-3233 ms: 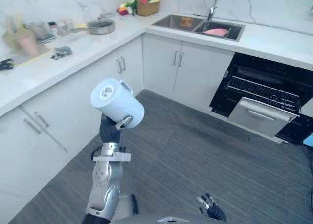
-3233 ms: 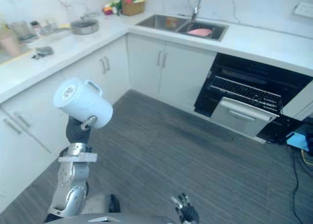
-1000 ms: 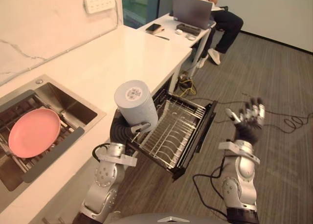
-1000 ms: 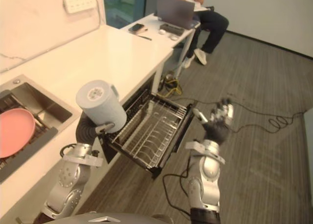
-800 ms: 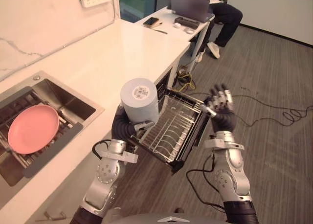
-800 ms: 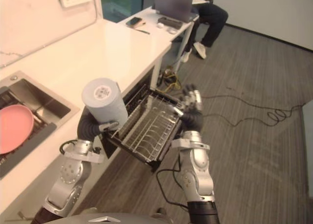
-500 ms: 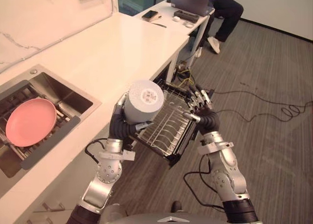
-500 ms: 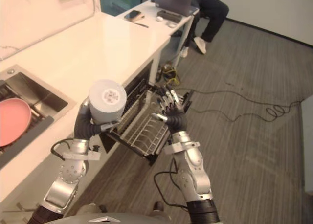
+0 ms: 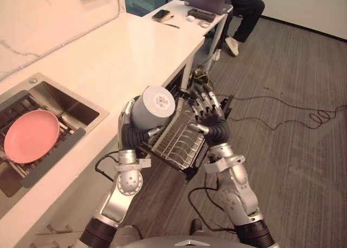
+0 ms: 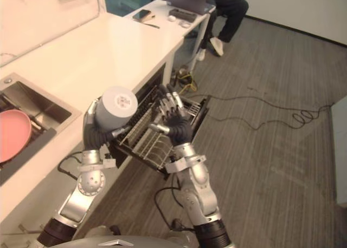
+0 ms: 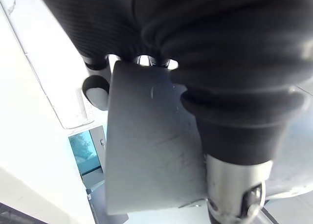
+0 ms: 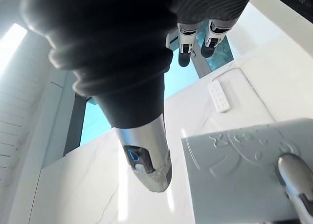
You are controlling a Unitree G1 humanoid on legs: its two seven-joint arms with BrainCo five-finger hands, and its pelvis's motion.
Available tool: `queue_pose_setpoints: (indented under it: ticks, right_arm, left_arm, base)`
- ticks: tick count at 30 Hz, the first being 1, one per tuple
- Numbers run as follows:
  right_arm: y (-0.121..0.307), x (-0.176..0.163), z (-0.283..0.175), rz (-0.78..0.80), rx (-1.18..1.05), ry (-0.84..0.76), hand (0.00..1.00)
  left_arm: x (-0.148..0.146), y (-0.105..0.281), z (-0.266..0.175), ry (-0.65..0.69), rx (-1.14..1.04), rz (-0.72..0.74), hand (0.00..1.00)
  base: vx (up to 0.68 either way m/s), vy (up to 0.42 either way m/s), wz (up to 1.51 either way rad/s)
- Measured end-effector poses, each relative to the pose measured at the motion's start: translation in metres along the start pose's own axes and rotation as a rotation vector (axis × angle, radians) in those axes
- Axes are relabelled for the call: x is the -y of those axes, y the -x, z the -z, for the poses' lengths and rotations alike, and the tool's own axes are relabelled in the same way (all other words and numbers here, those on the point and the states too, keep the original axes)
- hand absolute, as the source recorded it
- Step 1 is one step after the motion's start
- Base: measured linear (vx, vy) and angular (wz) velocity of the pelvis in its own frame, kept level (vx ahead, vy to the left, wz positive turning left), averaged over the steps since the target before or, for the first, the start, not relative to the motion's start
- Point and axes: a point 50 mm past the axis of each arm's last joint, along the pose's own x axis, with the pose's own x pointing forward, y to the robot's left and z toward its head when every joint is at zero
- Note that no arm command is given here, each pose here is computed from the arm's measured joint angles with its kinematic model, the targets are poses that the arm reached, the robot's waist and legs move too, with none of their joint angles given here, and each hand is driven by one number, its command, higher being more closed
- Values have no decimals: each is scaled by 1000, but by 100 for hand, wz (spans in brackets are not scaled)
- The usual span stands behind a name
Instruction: Walk over to the sink, pick up the cup, carry it to the dishwasher, place the cup inside the dishwasher, then close the dishwasher door
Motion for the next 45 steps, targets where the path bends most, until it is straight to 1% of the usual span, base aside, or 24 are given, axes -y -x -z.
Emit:
queue_pose_setpoints:
  ticks: [5,10,19,34,45]
  right_arm:
    - [0,-10,7,-22,-21,-30,0]
    - [1,-22,15,-63,-62,-59,0]
    - [2,-31,22,-101,-97,-31,0]
    - [5,-32,27,-75,-126,-16,0]
    - [8,-33,33,-16,-158,-32,0]
  left_arm:
    - [9,6,5,-12,-27,31,100]
    - [13,7,1,14,-34,8,100]
    - [20,11,-3,15,-15,37,100]
    - [24,14,-5,11,-4,51,100]
    - [27,19,-6,4,3,71,100]
  base:
    - [-38,-14,-4]
    - [-40,-23,-3]
    - [-45,-31,0]
    - [-42,-30,1]
    - [-39,-21,0]
